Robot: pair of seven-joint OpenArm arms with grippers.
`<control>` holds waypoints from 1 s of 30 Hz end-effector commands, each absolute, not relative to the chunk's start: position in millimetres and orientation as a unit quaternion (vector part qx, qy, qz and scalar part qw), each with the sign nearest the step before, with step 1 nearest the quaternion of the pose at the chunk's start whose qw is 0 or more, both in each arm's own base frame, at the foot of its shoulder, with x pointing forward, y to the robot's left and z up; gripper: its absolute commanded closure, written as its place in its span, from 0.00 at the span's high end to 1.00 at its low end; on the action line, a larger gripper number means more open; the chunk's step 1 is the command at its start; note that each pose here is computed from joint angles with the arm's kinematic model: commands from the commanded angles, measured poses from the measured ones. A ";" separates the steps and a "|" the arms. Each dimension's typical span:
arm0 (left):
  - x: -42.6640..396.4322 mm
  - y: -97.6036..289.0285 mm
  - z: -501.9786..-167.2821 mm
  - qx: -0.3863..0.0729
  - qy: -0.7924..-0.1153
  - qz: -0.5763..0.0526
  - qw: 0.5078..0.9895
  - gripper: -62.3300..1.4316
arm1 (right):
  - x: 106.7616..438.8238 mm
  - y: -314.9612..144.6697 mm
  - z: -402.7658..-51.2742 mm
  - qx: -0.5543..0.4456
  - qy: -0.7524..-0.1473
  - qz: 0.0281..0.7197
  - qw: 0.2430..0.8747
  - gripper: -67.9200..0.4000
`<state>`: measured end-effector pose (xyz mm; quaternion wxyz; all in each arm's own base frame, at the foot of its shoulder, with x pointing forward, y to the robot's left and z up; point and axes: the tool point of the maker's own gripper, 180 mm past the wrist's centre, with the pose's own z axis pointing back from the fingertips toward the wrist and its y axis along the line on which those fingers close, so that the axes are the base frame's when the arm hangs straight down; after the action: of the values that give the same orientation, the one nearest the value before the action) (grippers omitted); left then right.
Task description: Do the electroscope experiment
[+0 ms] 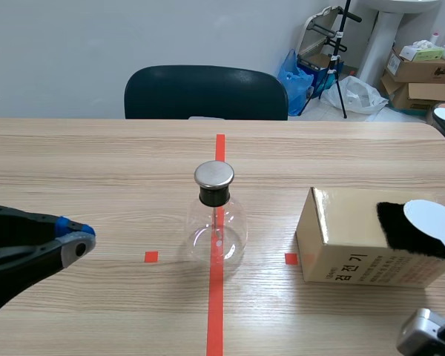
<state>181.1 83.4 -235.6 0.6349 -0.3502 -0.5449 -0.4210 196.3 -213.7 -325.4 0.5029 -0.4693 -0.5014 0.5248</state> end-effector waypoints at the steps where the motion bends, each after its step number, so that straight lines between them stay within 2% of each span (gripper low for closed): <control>1: 179.4 80.0 -226.0 -0.364 -0.560 -0.407 0.623 0.07 | 203.9 -220.2 -309.7 -0.499 -0.512 0.515 0.473 0.02; 5: 173.9 79.7 -220.3 -0.365 -0.562 -0.406 0.621 0.07 | 203.9 -221.0 -323.6 -0.491 -0.503 0.526 0.478 0.02; 7: 172.1 79.1 -218.6 -0.366 -0.562 -0.407 0.620 0.14 | 201.6 -221.5 -328.9 -0.488 -0.498 0.531 0.482 0.02; 8: 171.9 78.9 -217.9 -0.366 -0.563 -0.407 0.620 0.21 | 200.8 -221.8 -330.4 -0.487 -0.497 0.532 0.483 0.02; 10: 172.9 79.5 -215.5 -0.366 -0.567 -0.406 0.617 0.45 | 199.9 -221.9 -333.0 -0.486 -0.492 0.536 0.483 0.02; 13: 172.9 79.1 -210.4 -0.372 -0.576 -0.400 0.608 0.97 | 199.4 -213.5 -335.1 -0.475 -0.497 0.552 0.471 0.02; 14: 172.9 78.9 -208.2 -0.374 -0.579 -0.398 0.605 1.00 | 198.8 -207.9 -335.7 -0.467 -0.504 0.559 0.464 0.02; 16: 173.0 78.7 -204.8 -0.378 -0.586 -0.394 0.599 1.00 | 198.3 -201.7 -336.7 -0.459 -0.510 0.564 0.459 0.02; 21: 171.2 78.1 -208.1 -0.373 -0.581 -0.405 0.600 1.00 | 199.3 -235.8 -335.5 -0.510 -0.464 0.518 0.507 0.02; 26: 169.9 77.7 -210.4 -0.370 -0.577 -0.413 0.600 1.00 | 196.8 -199.1 -338.7 -0.455 -0.509 0.568 0.459 0.02; 30: 169.8 77.7 -210.7 -0.369 -0.577 -0.414 0.600 1.00 | 198.0 -234.7 -339.7 -0.515 -0.451 0.517 0.514 0.02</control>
<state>168.1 79.5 -219.0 0.6092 -0.3636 -0.5647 -0.4215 195.9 -226.2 -352.9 0.5315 -0.4888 -0.4501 0.5254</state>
